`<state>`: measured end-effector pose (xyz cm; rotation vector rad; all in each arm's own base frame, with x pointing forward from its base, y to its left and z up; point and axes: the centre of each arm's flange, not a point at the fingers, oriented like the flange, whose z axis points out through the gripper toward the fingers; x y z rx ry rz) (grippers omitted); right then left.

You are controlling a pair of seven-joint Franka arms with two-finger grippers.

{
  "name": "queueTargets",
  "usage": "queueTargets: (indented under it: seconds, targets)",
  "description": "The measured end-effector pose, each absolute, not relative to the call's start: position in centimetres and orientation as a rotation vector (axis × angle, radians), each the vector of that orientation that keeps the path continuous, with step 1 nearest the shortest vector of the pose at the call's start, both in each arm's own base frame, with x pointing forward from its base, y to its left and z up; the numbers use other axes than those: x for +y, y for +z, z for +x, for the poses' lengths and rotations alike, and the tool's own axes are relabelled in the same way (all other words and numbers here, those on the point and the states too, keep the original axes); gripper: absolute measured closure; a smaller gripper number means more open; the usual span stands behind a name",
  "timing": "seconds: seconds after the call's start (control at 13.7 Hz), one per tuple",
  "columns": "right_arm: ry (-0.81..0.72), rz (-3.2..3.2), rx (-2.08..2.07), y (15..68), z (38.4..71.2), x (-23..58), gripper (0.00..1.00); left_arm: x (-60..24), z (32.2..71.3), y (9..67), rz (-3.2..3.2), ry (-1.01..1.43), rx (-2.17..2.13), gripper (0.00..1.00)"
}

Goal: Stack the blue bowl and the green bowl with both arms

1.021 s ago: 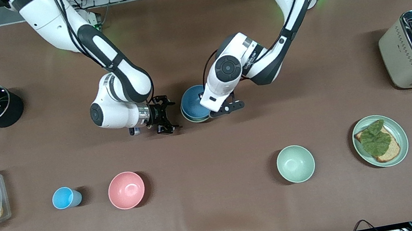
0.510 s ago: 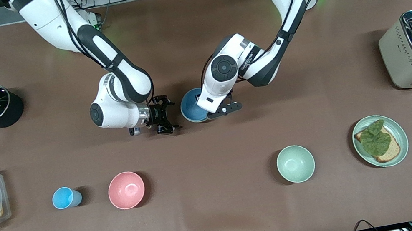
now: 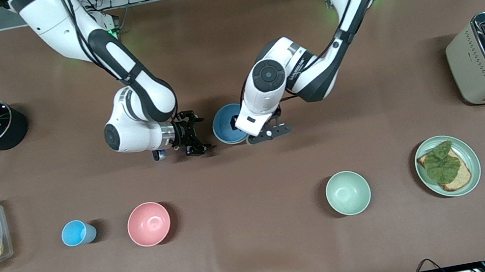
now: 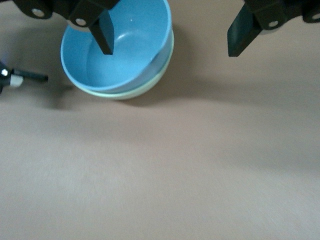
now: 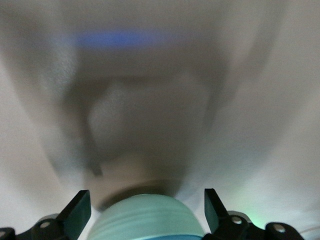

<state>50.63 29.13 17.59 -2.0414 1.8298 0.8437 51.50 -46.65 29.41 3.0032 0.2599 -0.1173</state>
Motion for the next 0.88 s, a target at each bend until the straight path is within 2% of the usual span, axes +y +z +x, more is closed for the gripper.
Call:
queueTargets:
  seconds: [0.58, 0.88]
  targets:
    - [0.955, -2.435, 1.709, 22.4, 51.4, 19.9, 0.00, -42.2, 55.4, 39.1, 3.079, -0.094, 0.345, 0.00]
    - [0.924, -2.552, 1.681, 26.3, 51.7, 16.7, 0.00, -38.0, 56.9, 44.0, 3.109, -0.071, 0.384, 0.00]
